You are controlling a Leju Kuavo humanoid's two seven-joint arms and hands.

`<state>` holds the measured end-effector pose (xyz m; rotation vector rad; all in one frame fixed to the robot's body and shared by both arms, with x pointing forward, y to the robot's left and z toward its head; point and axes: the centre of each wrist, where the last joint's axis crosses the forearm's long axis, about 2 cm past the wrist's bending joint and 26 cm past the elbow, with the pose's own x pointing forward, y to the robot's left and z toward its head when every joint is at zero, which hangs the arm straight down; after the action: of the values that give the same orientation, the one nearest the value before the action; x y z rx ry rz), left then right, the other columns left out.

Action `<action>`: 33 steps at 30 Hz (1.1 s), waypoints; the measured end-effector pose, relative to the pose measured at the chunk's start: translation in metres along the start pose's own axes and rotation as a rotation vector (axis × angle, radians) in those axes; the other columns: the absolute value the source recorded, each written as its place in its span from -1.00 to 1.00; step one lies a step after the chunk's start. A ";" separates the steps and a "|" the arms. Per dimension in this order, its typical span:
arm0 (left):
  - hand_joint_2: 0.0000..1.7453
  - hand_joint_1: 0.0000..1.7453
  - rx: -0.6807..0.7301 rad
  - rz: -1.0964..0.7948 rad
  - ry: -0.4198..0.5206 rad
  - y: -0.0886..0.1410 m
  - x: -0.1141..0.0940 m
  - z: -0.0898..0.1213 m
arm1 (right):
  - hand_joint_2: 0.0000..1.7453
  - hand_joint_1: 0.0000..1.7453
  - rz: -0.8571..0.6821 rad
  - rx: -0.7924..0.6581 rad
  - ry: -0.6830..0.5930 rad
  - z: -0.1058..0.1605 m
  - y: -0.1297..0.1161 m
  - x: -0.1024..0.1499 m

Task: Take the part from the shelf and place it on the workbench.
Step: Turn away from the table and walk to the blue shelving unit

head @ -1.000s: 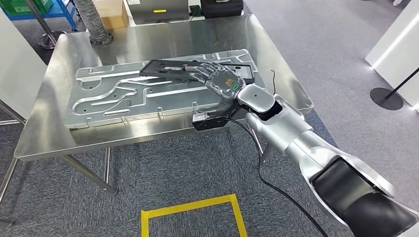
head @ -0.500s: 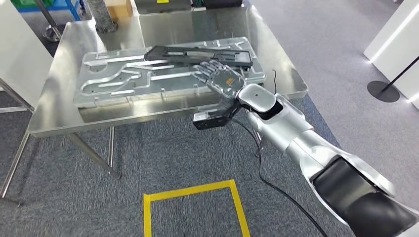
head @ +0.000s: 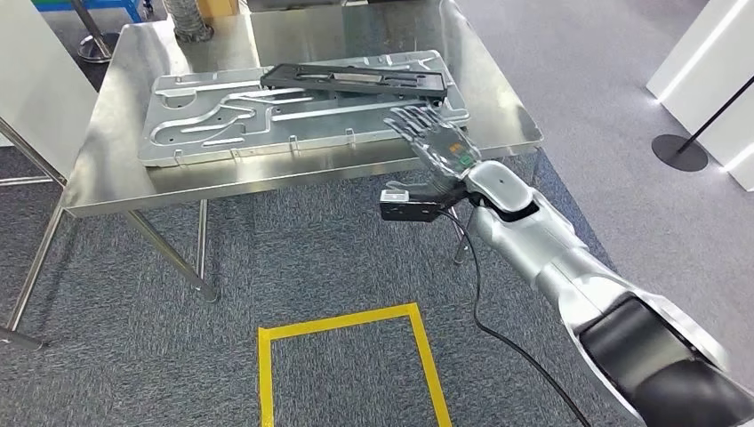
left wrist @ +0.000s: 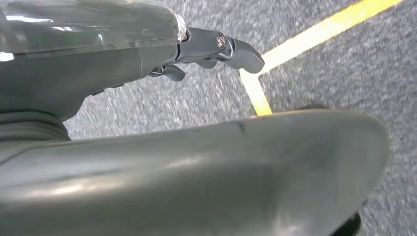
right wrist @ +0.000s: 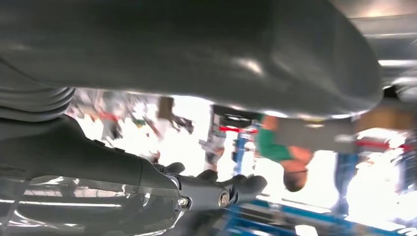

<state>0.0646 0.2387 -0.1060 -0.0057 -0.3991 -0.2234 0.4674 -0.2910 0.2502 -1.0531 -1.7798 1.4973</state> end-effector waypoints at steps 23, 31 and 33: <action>-1.00 -1.00 0.003 -0.012 0.013 0.003 0.001 -0.001 | -1.00 -1.00 -1.439 0.622 1.687 0.414 0.266 0.183; -1.00 -1.00 -0.003 -0.048 0.007 0.005 0.014 -0.003 | -1.00 -1.00 -1.614 0.573 1.658 0.391 0.270 0.222; -1.00 -1.00 -0.005 -0.050 0.019 0.004 0.011 -0.003 | -1.00 -1.00 -1.636 0.565 1.649 0.388 0.271 0.226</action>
<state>0.0762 0.2403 -0.1043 0.0016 -0.3797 -0.2736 0.0827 -0.2845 -0.1055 -0.0329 -0.3757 -0.1725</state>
